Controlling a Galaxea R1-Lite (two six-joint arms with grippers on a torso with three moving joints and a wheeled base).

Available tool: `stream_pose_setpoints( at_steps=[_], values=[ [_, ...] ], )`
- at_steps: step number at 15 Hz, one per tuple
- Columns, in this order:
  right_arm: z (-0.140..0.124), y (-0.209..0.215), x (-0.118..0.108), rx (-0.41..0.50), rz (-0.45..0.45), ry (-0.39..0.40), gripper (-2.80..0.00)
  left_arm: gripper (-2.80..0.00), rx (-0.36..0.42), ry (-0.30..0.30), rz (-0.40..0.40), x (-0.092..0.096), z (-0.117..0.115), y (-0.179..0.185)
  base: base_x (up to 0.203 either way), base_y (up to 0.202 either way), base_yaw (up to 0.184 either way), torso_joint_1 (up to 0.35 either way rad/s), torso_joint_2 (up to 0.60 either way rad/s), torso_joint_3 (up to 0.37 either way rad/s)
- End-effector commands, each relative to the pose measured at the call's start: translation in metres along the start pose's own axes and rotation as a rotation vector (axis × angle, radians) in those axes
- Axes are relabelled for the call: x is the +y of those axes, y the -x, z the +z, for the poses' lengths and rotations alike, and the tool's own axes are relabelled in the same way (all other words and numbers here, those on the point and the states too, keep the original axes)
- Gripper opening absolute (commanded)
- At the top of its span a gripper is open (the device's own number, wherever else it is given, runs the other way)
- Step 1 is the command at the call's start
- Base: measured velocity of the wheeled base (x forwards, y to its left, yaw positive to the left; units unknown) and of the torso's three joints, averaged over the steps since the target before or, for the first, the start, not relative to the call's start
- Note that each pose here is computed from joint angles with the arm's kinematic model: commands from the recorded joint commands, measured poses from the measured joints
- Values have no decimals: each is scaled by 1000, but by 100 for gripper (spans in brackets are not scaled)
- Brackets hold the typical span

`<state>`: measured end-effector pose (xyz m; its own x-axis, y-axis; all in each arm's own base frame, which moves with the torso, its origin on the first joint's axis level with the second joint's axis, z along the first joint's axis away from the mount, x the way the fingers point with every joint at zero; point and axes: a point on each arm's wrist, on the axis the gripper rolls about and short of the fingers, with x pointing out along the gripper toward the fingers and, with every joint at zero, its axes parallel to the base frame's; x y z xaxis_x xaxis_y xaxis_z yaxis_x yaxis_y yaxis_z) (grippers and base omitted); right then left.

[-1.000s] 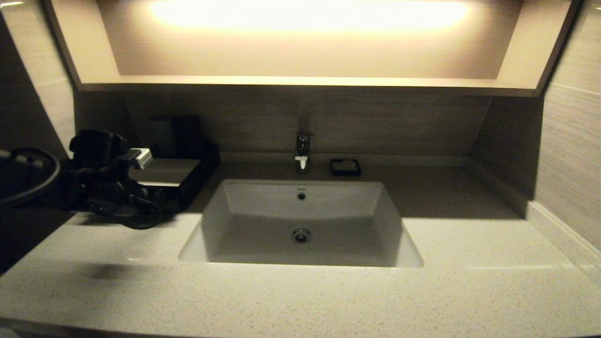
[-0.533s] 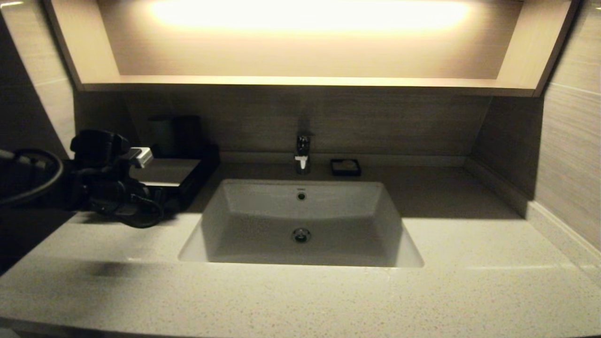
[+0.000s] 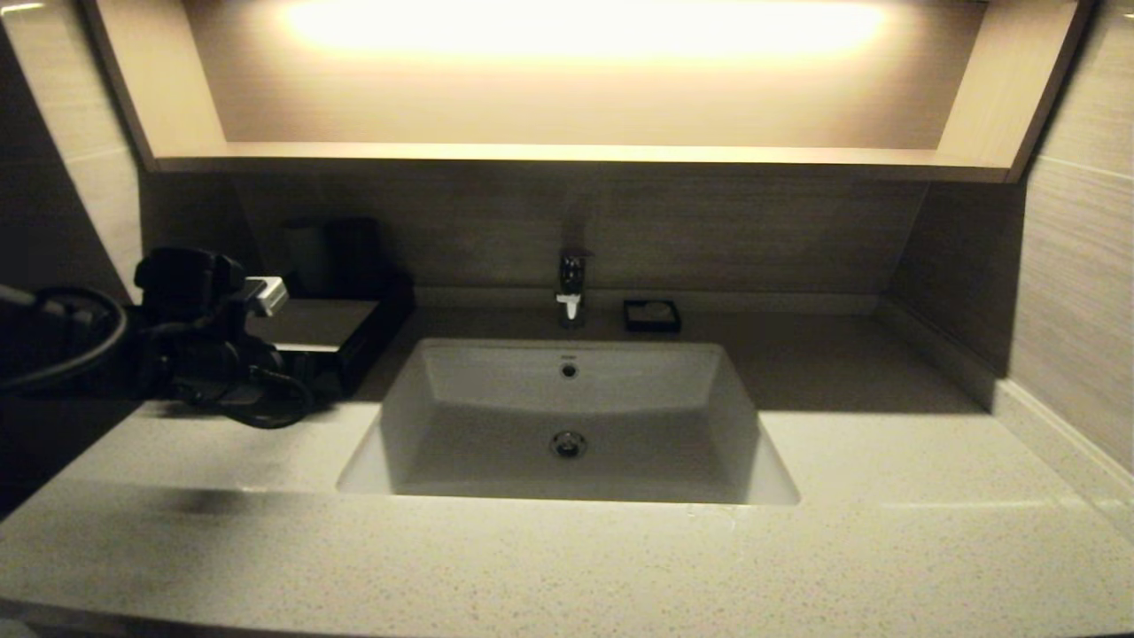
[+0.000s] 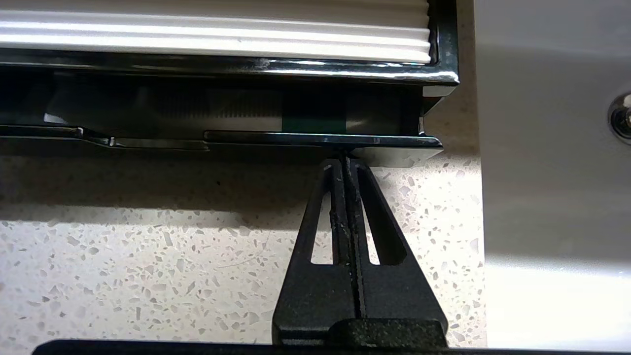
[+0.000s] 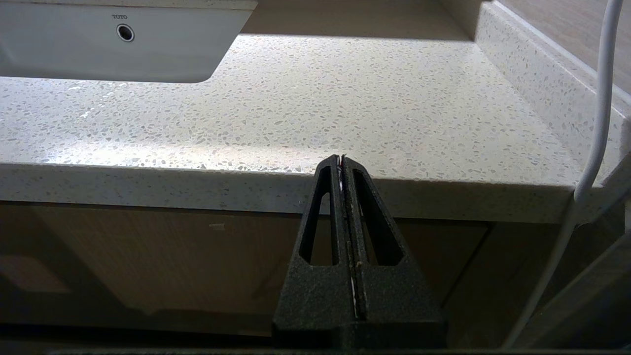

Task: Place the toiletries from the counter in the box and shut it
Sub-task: Close the drawer

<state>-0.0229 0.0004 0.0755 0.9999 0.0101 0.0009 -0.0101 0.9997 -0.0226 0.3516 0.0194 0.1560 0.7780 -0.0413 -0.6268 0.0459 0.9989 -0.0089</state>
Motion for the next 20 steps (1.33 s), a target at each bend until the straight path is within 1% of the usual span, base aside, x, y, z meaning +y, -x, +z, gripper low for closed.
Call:
stream_pose_setpoints(
  at_steps=[1, 3, 6, 20],
  values=[
    [0, 0, 0, 2, 1, 0, -280, -280, 2, 3, 0, 0, -1, 0, 0, 0, 0, 0, 0, 0],
    [0, 0, 0, 2, 1, 0, -280, -280, -1, 4, 0, 0, 0, 0, 0, 0, 0, 0, 0, 0],
    [0, 0, 0, 1, 1, 0, -280, -280, -26, 1, 2, 0, 2, -1, 0, 0, 0, 0, 0, 0],
    [0, 0, 0, 1, 1, 0, -280, -280, -17, 4, 1, 1, -3, -7, 0, 0, 0, 0, 0, 0]
  ],
)
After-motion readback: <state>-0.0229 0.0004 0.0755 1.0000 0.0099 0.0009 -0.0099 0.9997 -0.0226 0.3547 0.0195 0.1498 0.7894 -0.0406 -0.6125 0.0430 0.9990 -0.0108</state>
